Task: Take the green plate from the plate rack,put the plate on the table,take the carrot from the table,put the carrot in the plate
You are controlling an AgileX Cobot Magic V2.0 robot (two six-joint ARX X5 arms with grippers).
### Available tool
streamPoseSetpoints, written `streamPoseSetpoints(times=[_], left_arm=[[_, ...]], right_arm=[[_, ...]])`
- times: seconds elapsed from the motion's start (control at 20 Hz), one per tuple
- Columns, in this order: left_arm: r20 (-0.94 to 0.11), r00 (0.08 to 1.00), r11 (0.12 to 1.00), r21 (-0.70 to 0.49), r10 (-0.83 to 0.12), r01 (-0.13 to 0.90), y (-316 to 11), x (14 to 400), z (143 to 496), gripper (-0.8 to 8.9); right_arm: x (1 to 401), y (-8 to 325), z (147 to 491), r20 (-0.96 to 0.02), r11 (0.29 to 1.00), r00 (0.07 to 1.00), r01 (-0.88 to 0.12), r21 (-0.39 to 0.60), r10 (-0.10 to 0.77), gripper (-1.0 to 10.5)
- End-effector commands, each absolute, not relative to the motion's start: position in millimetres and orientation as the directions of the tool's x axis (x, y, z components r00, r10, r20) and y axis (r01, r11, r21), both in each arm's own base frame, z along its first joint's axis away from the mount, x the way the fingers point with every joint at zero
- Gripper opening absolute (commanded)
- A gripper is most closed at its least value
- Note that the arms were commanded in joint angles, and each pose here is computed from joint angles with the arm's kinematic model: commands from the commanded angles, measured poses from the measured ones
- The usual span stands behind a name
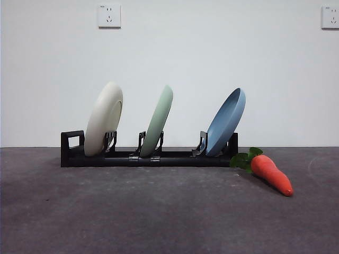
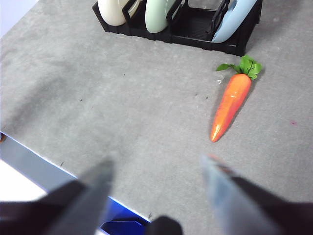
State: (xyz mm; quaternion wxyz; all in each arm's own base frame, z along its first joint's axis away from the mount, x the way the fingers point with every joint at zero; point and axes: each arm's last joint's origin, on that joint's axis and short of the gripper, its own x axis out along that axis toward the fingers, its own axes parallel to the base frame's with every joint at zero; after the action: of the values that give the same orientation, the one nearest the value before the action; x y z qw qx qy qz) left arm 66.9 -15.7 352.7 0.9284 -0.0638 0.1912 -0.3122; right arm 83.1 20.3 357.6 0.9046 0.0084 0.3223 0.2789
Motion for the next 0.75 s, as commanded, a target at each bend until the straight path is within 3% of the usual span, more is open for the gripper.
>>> streamPoseSetpoints(times=[0.05, 0.5, 0.75], left_arm=[[-0.303, 0.738, 0.797, -0.254, -0.603, 0.548, -15.4, 73.4, 356.4, 6.67], [-0.253, 0.692, 0.737, -0.23, -0.676, 0.635, -26.8, 128.7, 393.3, 6.64], [-0.287, 0.658, 0.715, -0.191, -0.696, 0.673, -71.2, 194.0, 393.9, 6.6]], right_arm=[[82.8, 20.5, 359.1, -0.571, 0.843, 0.642, -0.503, 0.19, 0.512, 6.9], [92.8, 21.4, 357.8, -0.584, 0.843, 0.631, -0.5, 0.198, 0.511, 6.9], [103.8, 22.4, 355.0, -0.606, 0.844, 0.611, -0.493, 0.212, 0.509, 6.9]])
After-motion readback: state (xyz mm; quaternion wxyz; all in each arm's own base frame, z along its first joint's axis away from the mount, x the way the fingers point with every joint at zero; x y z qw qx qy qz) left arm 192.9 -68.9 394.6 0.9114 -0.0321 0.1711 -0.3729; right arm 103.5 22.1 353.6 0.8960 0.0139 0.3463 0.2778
